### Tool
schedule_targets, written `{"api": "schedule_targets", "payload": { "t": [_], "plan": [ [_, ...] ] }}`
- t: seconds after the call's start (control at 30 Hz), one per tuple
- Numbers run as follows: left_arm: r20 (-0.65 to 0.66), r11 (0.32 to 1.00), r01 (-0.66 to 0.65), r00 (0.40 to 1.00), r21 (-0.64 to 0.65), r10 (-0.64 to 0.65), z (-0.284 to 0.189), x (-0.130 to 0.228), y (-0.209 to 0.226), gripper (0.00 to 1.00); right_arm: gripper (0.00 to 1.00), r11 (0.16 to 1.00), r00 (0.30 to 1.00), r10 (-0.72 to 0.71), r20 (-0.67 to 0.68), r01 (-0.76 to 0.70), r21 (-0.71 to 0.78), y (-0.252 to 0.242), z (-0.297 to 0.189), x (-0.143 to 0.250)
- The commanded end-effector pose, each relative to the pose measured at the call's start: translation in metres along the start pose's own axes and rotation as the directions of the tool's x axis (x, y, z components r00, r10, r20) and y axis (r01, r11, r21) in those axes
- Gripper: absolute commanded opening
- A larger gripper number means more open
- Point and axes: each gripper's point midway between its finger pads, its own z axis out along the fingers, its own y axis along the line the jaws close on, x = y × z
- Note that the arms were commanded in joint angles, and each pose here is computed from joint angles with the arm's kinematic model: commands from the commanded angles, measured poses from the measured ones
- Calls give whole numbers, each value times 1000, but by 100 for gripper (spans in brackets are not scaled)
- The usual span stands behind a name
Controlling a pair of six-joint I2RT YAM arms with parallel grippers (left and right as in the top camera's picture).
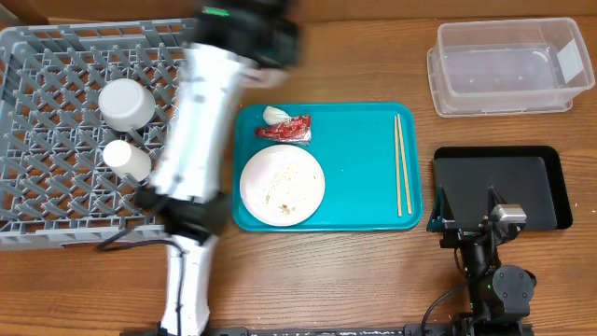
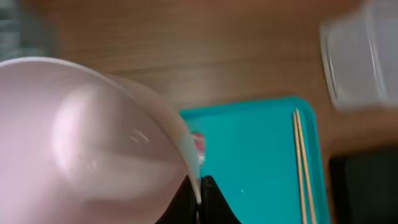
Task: Sort waste into correct bins and load items into the dishwasher
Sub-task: 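Lift the pink-rimmed bowl and carry it toward the dish rack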
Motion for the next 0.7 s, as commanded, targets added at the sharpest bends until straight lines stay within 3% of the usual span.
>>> {"api": "schedule_targets", "payload": {
  "t": [0.0, 0.2, 0.43, 0.67],
  "plan": [
    [25, 958, 240, 969, 155, -247, -53, -19, 48, 4, 100, 1000, 1000, -7, 7, 7, 4, -1, 0, 1],
    [12, 849, 477, 870, 225, -492, -90, -23, 166, 4, 100, 1000, 1000, -7, 7, 7, 4, -1, 0, 1],
    [-9, 723, 541, 803, 430, -596, -126, -19, 230, 4, 100, 1000, 1000, -7, 7, 7, 4, -1, 0, 1],
    [-85, 623, 638, 726, 454, -682, -110, 10, 292, 4, 100, 1000, 1000, -7, 7, 7, 4, -1, 0, 1]
  ]
}}
